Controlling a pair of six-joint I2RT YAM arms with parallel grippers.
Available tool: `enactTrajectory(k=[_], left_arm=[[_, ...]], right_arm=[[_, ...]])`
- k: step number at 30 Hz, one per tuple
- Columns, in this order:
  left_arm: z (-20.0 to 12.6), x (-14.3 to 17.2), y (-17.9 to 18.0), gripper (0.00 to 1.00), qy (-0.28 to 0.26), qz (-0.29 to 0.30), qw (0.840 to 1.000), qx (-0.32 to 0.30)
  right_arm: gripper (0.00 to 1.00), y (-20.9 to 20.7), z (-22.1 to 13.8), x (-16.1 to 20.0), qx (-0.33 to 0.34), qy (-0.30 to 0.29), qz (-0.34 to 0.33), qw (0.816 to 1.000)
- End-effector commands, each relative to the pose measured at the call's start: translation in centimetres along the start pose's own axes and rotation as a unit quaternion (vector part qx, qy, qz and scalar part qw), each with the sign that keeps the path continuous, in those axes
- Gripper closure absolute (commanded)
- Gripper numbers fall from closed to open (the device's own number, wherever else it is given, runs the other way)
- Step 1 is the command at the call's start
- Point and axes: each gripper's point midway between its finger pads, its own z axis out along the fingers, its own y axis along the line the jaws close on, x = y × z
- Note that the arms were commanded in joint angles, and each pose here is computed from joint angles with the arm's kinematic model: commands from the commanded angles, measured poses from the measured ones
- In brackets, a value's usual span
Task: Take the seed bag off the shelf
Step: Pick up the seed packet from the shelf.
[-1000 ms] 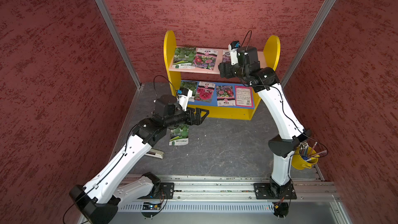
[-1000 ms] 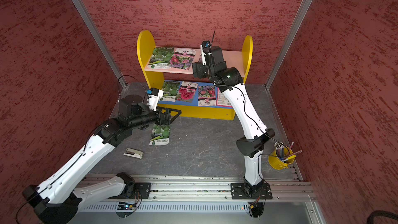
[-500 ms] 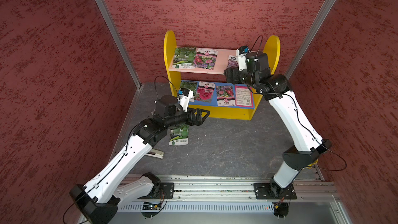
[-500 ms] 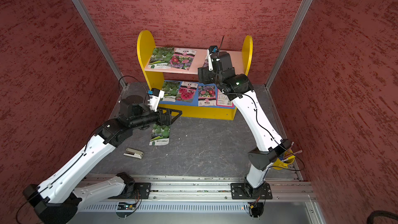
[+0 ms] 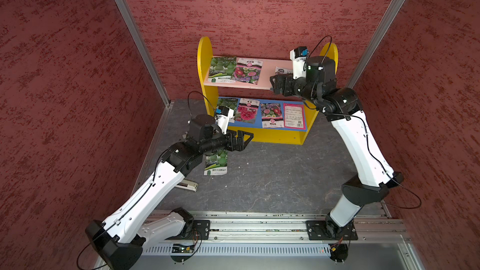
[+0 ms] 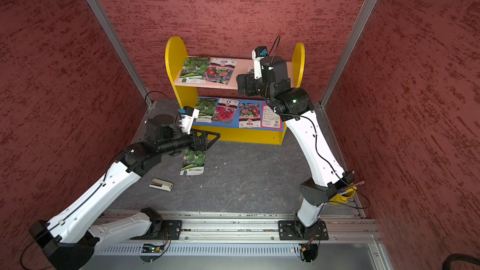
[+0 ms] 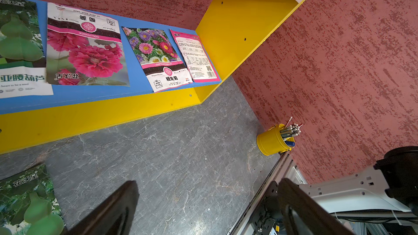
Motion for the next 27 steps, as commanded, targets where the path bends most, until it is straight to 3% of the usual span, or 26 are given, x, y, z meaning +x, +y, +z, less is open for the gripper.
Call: enactTrajectory(k=[1,6,7,12,19,27], left_arm=[[-0.1,-0.6,-0.4,0.0,-0.013,0.006,1.0,0.004],[-0.1,-0.2,-0.4,0.0,-0.01,0.008,1.0,0.007],[0.0,-0.2,-0.4,0.0,-0.009,0.008,1.0,0.008],[0.0,0.2,-0.5,0.0,-0.004,0.01,1.0,0.015],[-0.2,0.2,-0.7,0.0,-0.009,0.008,1.0,0.019],[-0.5,0.2,-0.9,0.0,-0.011,0.003,1.0,0.023]], right_arm=[[0.02,0.1,-3.5,-1.4,-0.012,-0.021,0.025,0.999],[0.04,-1.2,-6.3,0.7,0.003,-0.022,0.077,0.997],[0.04,-1.5,-8.2,0.3,0.001,-0.04,0.091,0.995],[0.07,-2.4,-9.4,3.2,-0.002,-0.034,0.136,0.99],[0.1,-2.7,-7.3,5.7,-0.054,-0.014,0.213,0.975],[0.15,-3.0,-3.7,6.2,-0.115,-0.009,0.29,0.95]])
